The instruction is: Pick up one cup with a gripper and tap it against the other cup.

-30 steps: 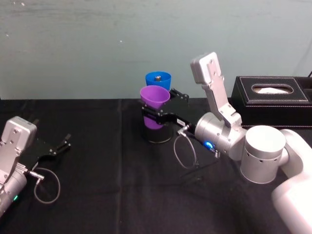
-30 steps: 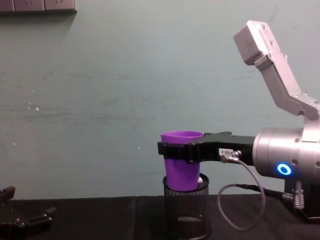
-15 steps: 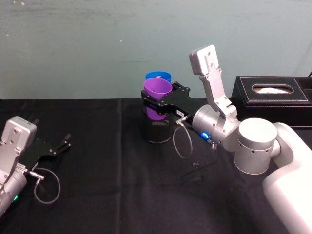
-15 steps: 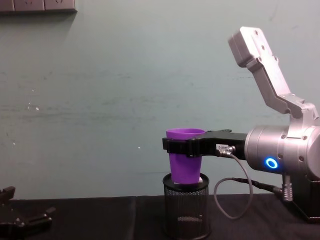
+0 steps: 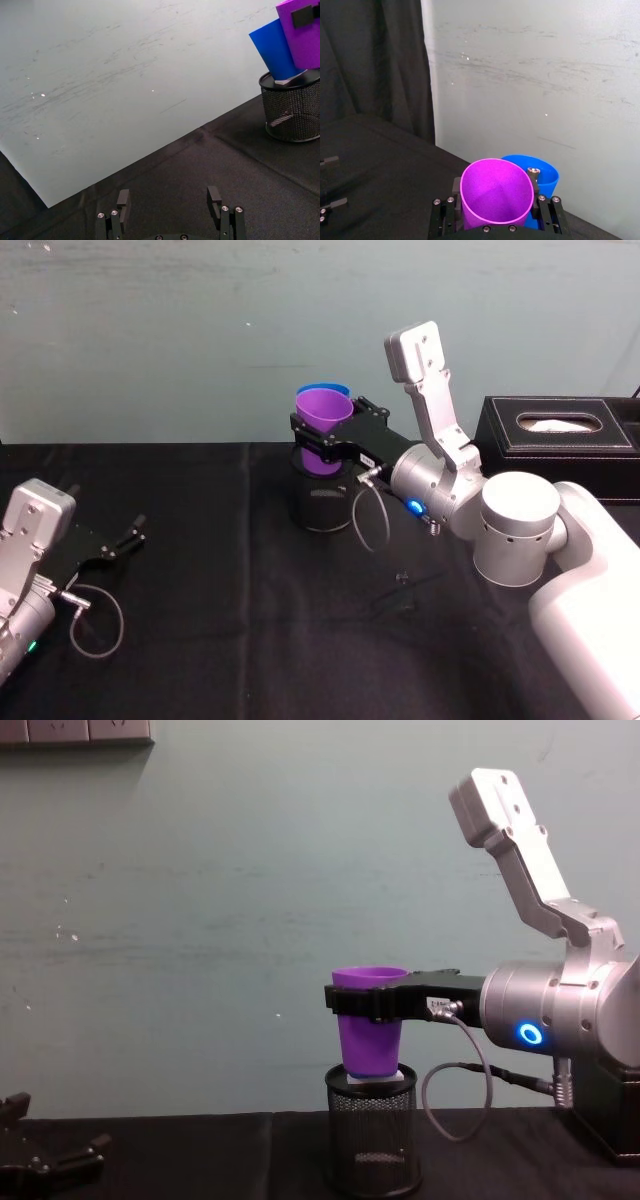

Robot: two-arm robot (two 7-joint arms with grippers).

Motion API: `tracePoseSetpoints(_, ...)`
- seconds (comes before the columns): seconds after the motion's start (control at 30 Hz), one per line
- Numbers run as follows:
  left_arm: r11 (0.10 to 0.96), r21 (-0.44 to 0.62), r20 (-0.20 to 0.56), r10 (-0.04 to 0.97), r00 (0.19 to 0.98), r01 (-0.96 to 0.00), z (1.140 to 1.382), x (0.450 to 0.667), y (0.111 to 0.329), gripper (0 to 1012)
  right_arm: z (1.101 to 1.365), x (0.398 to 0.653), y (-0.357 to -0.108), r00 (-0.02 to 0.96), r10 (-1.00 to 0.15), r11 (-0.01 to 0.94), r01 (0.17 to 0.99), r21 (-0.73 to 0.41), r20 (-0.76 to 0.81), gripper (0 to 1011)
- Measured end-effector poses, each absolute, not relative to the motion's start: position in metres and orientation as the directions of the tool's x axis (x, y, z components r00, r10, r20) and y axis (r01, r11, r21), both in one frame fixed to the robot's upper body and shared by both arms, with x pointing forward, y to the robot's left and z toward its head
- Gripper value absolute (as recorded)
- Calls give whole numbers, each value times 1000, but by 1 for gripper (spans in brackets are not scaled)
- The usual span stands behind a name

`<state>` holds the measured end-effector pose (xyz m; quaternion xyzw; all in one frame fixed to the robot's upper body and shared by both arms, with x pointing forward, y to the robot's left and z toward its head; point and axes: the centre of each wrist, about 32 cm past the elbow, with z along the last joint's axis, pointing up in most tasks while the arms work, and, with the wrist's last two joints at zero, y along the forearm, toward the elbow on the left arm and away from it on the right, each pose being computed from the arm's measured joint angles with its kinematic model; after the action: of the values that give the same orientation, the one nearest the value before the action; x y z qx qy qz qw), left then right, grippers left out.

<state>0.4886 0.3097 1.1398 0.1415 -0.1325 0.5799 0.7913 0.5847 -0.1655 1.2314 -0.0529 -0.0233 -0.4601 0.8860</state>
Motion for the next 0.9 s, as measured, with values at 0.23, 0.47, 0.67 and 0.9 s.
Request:
tracePoseSetpoints(0.23,287,70,374,880,292,-955,1140,489,310,1000,1233,586,-163,566,-819,562,824,-72,89,744)
tracePoseSetpoints(0.47,287,70,374,880,292,-955,1140,489,310,1000,1232,587,-162,558,-825,553,830,-77,86,744)
tracePoseSetpoints(0.67,287,70,374,880,292,-955,1140,489,310,1000,1233,589,-162,550,-830,545,835,-77,86,744)
tracePoseSetpoints(0.9,287,70,374,880,292,-955,1140,489,310,1000,1234,591,-161,545,-834,540,838,-77,87,744)
